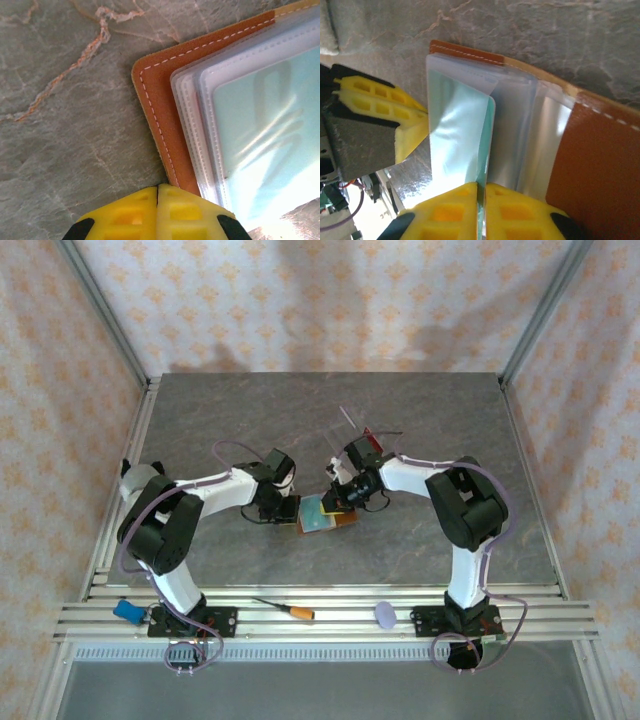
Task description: Put the credit cards into the card holder
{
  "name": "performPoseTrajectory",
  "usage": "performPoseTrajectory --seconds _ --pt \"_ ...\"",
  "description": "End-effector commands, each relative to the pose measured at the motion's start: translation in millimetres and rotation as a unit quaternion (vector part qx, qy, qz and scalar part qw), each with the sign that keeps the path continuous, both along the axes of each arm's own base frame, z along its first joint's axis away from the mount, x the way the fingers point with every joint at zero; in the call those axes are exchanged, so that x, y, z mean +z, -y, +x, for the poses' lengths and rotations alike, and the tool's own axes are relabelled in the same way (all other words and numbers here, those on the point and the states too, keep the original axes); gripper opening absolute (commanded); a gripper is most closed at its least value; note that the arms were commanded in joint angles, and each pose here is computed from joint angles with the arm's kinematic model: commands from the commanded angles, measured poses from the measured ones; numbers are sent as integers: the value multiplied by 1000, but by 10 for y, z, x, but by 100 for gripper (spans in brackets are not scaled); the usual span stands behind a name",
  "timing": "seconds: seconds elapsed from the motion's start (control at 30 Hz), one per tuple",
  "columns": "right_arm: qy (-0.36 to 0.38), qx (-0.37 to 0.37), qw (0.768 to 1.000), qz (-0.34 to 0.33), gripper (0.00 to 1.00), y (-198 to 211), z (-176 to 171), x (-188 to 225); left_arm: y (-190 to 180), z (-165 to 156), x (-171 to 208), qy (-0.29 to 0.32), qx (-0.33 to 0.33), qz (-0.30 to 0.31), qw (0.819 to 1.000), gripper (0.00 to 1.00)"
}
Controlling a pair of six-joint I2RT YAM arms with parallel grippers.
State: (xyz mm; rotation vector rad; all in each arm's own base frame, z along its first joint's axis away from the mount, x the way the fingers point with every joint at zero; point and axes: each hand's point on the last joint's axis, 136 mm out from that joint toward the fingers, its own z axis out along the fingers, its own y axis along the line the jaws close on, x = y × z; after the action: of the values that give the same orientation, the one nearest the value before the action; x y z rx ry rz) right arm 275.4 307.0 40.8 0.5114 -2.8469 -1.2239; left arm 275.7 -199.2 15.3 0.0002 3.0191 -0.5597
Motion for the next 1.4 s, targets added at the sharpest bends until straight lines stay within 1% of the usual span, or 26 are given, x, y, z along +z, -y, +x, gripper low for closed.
performPoseTrajectory --seconds 0.0,0.1,0.17,0.37,0.5,0.57,0.67,0.83,0.97,1.07,1.13,1.2,1.37 --pt "30 -32 999 -27 16 44 130 62 -176 177 -41 30 20 30 999 5" --pt "46 -53 997 -40 20 105 169 120 -221 139 -16 31 26 27 999 6" --pt "51 -60 996 -40 25 112 174 165 -232 126 15 36 30 19 999 7" --pt "82 -78 991 -67 30 174 148 273 -244 112 105 44 43 -2 998 9" --pt "104 -83 987 -85 30 150 97 327 -152 101 187 50 50 -41 997 13" --pt "93 -81 989 -75 30 95 71 324 -127 99 247 55 53 -53 996 17" --pt "82 -72 992 -64 31 -10 30 274 -83 118 337 68 60 -76 993 21" --pt "74 -70 992 -73 31 -40 12 131 -17 139 401 71 64 -98 991 23" --pt "66 -63 992 -82 31 -24 -15 3 111 190 426 67 77 -141 985 25" --pt "58 -63 994 -72 29 -51 -37 -38 165 216 466 67 84 -161 981 28" --pt "59 -62 993 -77 21 -32 -42 -74 170 225 463 72 89 -167 979 29" --pt "58 -62 992 -88 16 -1 -47 -123 170 228 450 68 90 -165 980 30" --pt "54 -59 993 -92 9 4 -56 -181 161 228 404 64 96 -162 980 33"
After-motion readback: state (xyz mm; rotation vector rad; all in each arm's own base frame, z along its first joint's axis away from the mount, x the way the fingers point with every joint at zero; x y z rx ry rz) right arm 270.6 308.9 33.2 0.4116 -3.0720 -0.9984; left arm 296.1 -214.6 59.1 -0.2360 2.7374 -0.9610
